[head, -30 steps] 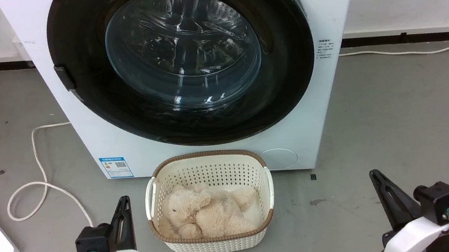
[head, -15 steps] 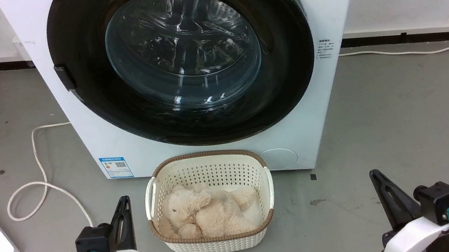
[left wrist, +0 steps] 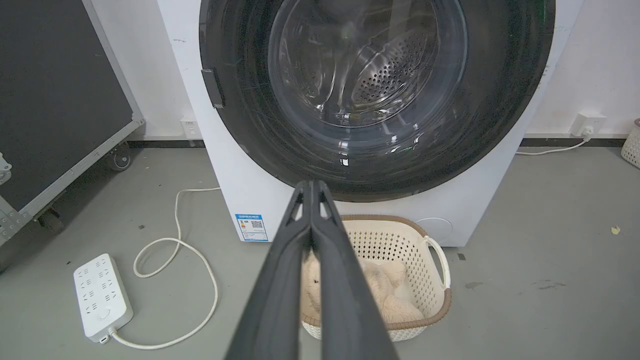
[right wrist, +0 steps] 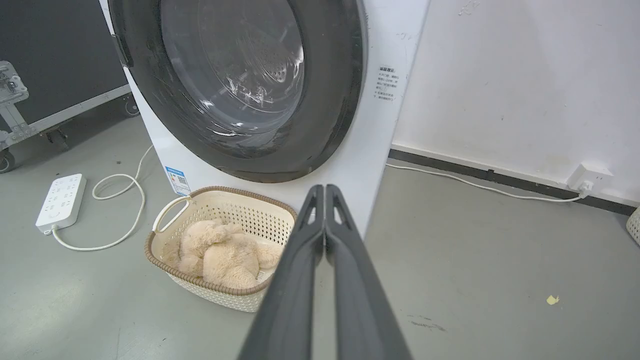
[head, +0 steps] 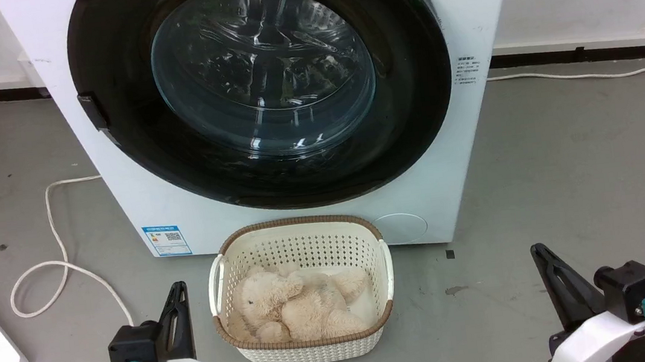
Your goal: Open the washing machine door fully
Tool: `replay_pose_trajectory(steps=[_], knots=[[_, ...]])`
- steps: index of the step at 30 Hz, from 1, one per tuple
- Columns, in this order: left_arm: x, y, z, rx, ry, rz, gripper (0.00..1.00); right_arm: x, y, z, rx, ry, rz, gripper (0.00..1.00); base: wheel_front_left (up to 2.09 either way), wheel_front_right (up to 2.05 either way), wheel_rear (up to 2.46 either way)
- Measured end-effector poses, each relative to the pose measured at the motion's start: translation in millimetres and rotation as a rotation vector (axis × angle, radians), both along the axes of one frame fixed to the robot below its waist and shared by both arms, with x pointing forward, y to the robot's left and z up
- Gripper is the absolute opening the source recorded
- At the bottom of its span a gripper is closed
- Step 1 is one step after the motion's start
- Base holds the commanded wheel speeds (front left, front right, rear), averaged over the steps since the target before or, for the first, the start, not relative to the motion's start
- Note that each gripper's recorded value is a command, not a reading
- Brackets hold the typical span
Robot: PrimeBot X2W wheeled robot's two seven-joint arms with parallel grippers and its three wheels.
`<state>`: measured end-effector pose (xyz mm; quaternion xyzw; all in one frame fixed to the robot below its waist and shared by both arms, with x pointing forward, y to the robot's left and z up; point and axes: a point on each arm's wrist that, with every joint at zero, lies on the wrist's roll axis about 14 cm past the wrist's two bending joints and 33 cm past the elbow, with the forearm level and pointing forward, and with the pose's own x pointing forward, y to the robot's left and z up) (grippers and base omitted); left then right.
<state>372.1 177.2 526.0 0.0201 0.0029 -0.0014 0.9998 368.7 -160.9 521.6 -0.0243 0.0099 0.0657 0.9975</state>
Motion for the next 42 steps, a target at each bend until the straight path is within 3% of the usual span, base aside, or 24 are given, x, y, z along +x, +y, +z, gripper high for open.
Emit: replay_pose_trajectory(steps=[42], knots=[[0.0,0.0,0.0,0.0,0.0,0.0,0.0,0.0,0.1,0.0,0.0,0.0,0.0,0.0,0.0,0.0,0.0]])
